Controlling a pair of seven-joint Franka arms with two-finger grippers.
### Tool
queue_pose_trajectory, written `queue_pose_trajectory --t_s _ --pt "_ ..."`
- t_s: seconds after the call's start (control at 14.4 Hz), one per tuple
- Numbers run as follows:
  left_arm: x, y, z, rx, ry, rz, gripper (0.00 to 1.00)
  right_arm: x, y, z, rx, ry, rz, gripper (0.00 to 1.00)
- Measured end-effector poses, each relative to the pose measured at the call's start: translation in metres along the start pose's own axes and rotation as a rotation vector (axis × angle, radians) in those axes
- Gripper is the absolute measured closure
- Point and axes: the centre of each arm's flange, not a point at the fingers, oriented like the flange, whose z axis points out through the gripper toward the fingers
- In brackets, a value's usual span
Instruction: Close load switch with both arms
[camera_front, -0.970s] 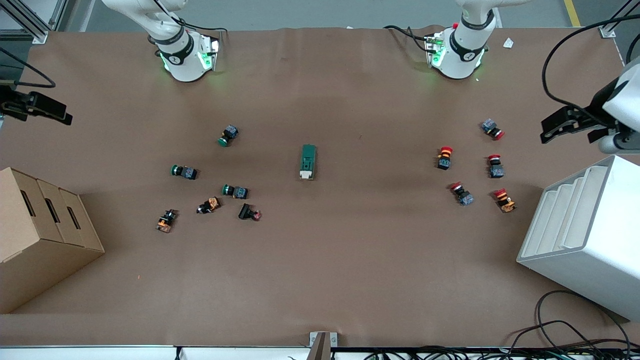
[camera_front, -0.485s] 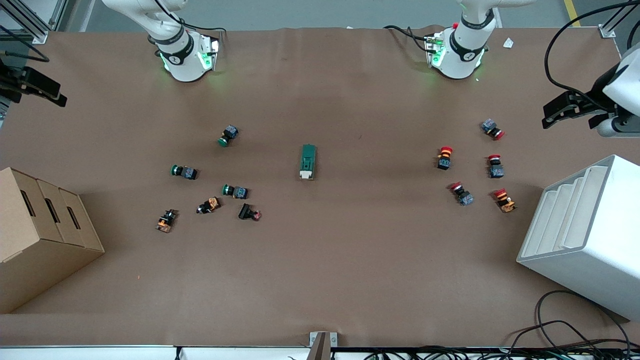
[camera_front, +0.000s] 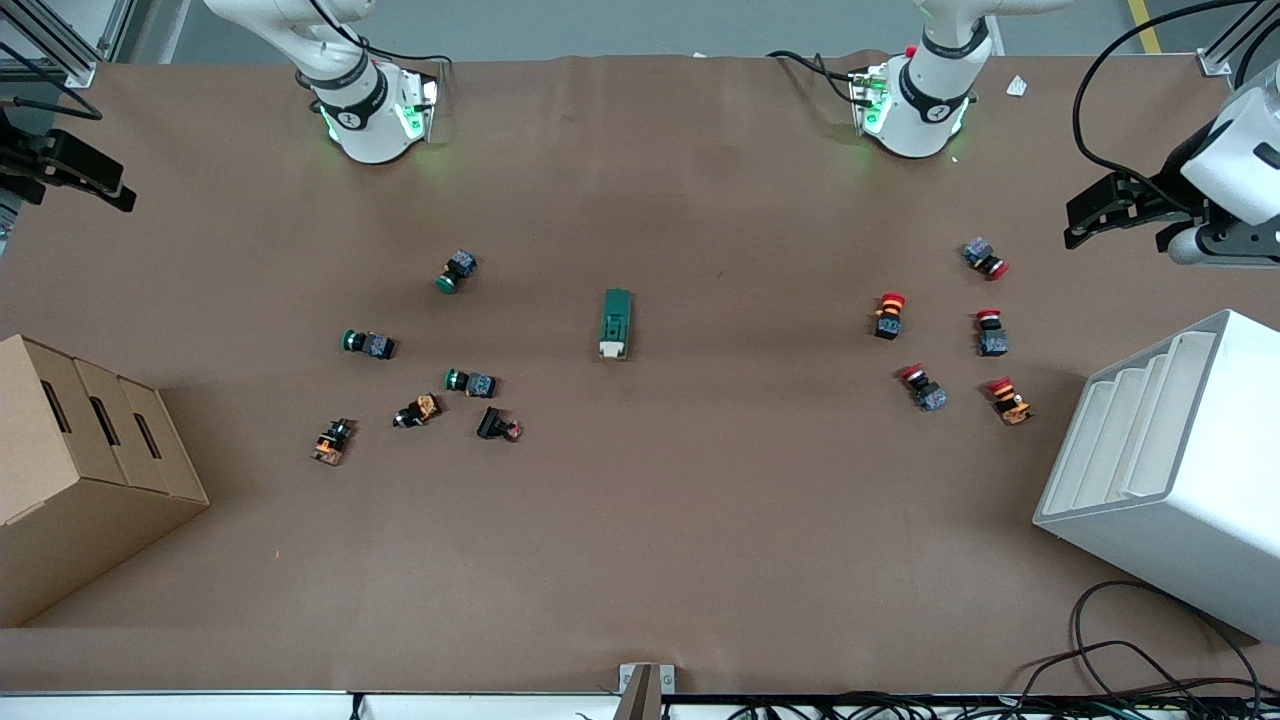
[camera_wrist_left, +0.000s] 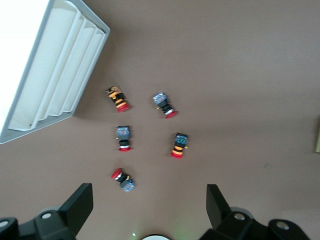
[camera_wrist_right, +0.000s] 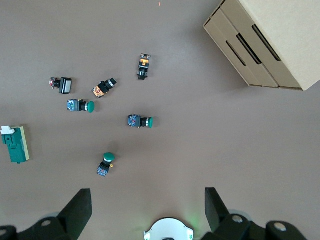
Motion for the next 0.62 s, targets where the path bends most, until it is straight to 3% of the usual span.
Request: queue_pose_trajectory --t_s 0.62 --pt "-0.002 0.003 -0.015 -0.01 0.033 0.004 0.0 -0.004 0.0 0.001 0.001 0.006 -0.034 0.0"
